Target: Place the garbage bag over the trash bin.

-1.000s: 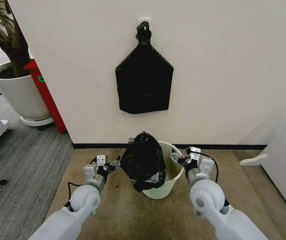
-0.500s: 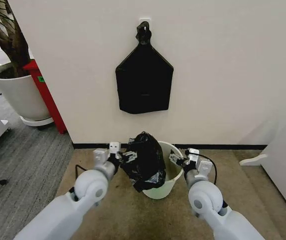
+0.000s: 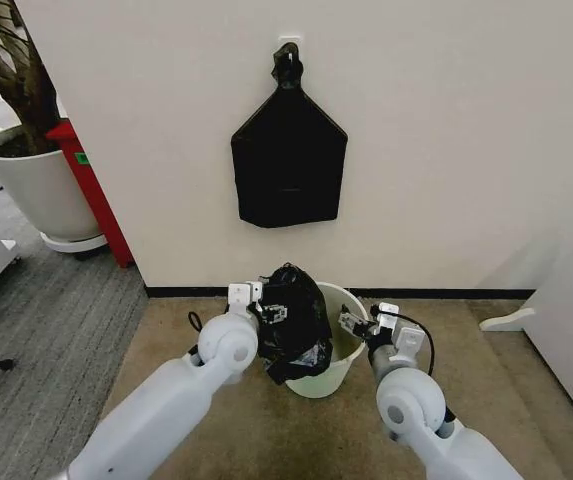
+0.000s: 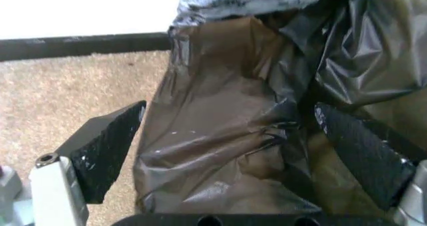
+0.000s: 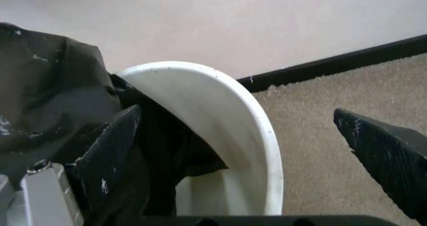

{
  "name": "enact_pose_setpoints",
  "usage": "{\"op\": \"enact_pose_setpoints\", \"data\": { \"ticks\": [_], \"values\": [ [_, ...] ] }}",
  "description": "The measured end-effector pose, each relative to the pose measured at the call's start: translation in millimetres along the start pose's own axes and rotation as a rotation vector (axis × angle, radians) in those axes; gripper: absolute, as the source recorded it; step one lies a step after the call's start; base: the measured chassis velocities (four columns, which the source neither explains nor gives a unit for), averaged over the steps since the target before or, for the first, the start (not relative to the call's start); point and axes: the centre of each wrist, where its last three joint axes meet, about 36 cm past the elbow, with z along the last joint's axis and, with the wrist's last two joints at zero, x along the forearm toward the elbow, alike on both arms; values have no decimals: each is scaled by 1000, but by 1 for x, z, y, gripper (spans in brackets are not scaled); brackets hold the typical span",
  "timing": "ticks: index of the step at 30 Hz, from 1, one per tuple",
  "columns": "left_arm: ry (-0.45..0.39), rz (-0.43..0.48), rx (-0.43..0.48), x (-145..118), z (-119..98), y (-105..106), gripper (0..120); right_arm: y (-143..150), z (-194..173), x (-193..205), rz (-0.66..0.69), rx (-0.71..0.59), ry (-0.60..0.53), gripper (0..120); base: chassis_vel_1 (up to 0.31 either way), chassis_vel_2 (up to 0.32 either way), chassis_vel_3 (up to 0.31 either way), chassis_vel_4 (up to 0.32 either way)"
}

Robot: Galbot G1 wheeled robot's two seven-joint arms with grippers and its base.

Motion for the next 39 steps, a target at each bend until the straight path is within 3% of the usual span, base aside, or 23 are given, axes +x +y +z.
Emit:
{"op": "enact_pose_setpoints", "data": {
  "ticks": [15,27,39],
  "values": [
    [71,-6,-39,-32,18,-14,97,-1,4,-2,14,5,-1,100,0,0,0,0],
    [79,13,-48,-35,24,-30,53,-4,5,-3,28,7,-2,100,0,0,0,0],
    [64,0,-24,-32,30,-28,11,-2,4,-5,34,4,-16,100,0,0,0,0]
  ]
}}
